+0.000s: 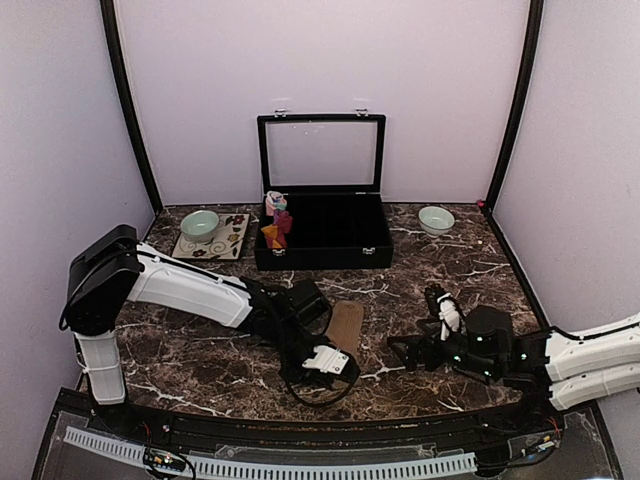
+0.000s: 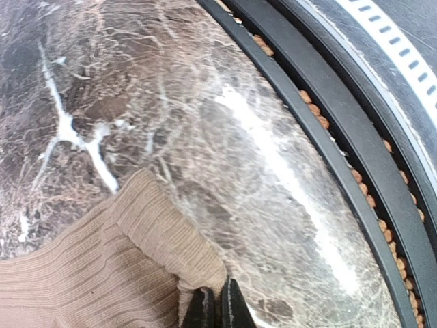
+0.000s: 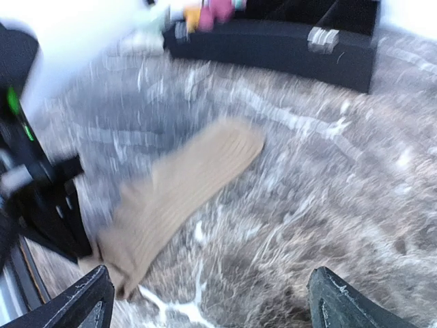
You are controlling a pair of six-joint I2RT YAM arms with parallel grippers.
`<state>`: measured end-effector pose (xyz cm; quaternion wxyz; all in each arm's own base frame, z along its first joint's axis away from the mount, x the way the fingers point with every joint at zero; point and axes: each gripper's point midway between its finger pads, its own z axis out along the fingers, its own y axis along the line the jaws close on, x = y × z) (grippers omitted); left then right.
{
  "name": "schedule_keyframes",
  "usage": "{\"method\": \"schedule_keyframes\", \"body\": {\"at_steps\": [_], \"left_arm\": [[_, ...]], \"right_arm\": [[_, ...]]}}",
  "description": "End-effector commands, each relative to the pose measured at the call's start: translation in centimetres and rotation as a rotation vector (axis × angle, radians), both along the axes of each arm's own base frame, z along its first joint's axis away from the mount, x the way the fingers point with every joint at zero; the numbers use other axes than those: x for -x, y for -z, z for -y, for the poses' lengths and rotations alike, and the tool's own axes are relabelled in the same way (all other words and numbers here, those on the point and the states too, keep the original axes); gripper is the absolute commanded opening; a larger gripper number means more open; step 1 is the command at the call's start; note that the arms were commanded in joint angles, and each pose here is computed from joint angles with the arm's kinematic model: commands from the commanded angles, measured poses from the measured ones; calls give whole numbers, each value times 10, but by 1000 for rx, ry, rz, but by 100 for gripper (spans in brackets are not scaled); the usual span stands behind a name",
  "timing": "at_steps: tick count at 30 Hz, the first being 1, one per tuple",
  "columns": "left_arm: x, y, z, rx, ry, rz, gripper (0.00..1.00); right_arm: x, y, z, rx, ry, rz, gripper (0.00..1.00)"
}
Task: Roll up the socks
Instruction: Roll the sock at the center of the board.
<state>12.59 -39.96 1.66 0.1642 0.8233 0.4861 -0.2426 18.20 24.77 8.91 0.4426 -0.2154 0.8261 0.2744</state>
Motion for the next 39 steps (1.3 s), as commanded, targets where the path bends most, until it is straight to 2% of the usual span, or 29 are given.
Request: {"method": "schedule_keyframes", "body": {"at_steps": [1, 2, 5, 8, 10, 13, 17, 20, 24, 34, 39], "left_arm": [[46, 59, -104, -453, 32, -180, 0], [46, 57, -104, -450, 33, -194, 0], [44, 49, -94, -422, -20, -297, 0], [37, 34, -79, -382, -93, -484, 0], [28, 31, -73, -377, -133, -554, 0], [22, 28, -66, -365, -161, -645, 0], [17, 36, -64, -414, -182, -740, 0], [13, 48, -63, -452, -193, -745, 0], [8, 60, -63, -495, -209, -724, 0], [-7, 86, -70, -587, -263, -631, 0], [-15, 97, -75, -633, -297, -584, 0]], "right_arm": [[-5, -40, 16, -229, 73, 131, 99], [-2, -46, 15, -240, 46, 172, 99], [4, -50, 6, -133, -61, 242, 99], [17, -38, -3, -88, -161, 220, 99], [23, -26, -7, -57, -206, 181, 99], [34, -14, -16, -32, -275, 142, 89], [48, -11, -32, 5, -376, 138, 71], [64, -12, -51, 75, -471, 180, 65], [88, -6, -72, 147, -587, 278, 67], [86, 18, -113, 316, -711, 431, 63], [79, 19, -131, 321, -726, 519, 59]]}}
